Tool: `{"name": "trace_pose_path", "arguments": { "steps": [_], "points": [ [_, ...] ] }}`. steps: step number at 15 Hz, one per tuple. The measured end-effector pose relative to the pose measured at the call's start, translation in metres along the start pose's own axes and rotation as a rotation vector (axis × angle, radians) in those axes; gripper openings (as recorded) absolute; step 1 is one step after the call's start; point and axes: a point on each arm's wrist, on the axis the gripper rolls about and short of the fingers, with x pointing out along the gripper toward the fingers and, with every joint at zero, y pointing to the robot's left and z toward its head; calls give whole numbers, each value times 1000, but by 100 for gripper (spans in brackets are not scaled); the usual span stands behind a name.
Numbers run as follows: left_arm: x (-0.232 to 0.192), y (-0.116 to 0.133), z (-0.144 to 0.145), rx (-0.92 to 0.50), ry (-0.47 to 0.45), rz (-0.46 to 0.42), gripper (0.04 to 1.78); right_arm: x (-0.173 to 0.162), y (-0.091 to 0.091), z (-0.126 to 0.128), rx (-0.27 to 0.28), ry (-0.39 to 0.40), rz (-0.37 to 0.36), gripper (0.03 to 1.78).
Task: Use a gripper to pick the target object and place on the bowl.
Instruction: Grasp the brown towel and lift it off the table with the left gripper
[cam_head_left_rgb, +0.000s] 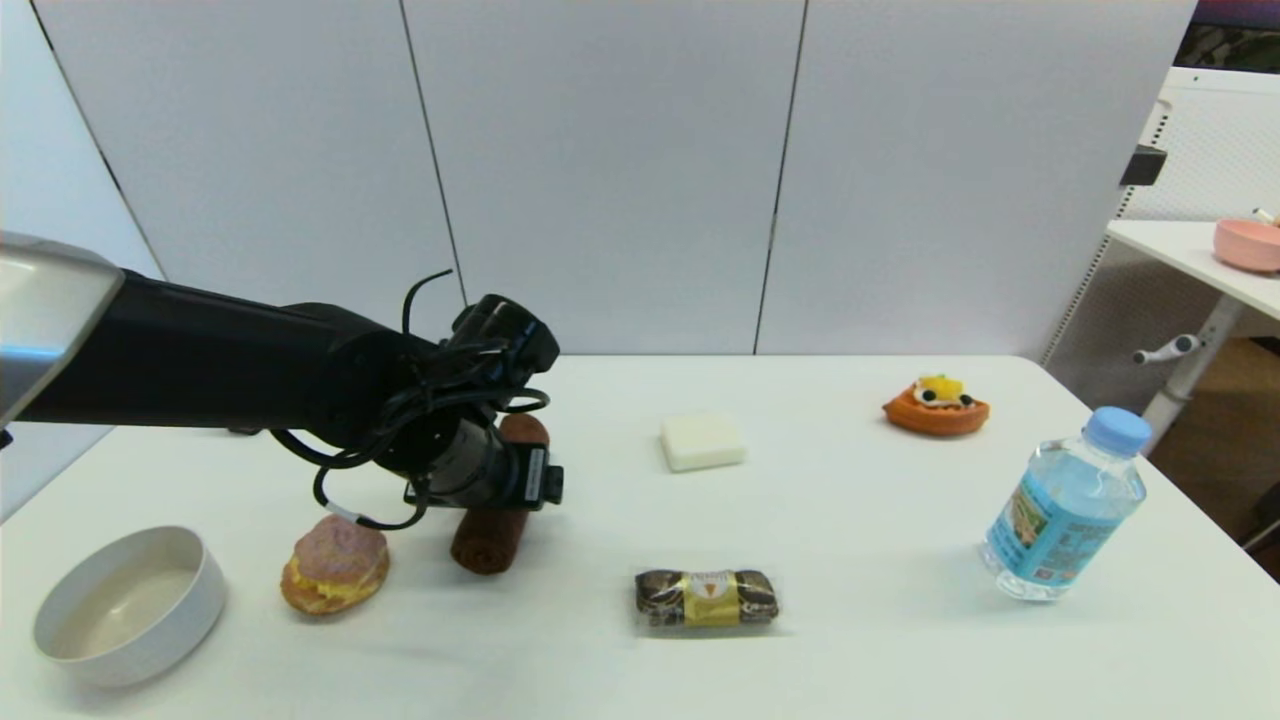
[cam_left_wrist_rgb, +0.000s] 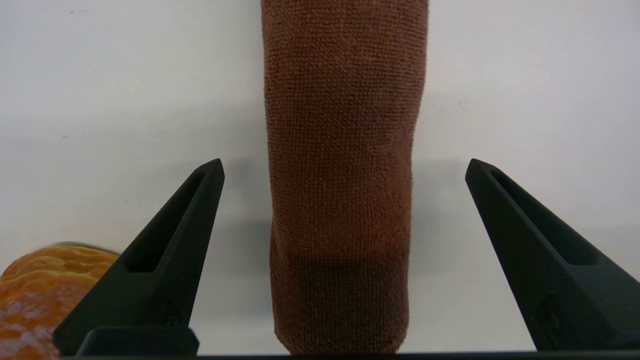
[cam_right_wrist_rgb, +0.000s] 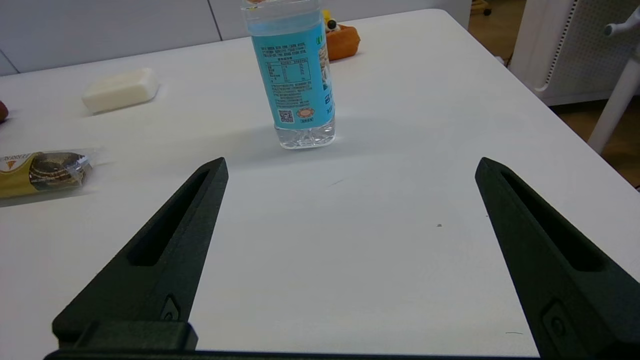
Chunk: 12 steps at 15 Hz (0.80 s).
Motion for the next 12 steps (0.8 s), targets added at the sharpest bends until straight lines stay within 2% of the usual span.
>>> {"name": "trace_pose_path", "arguments": {
  "steps": [4,5,8,12],
  "points": [
    [6,-1,2,-4,-3,-1,171,0,0,0,0,0,0,171],
    [7,-1,2,-3,-1,1,161,0,0,0,0,0,0,171],
    [9,-1,1,-1,5,3,113,0,0,0,1,0,0,171],
    [11,-1,-1,2,15,7,69,0,0,0,0,0,0,171]
  ]
}}
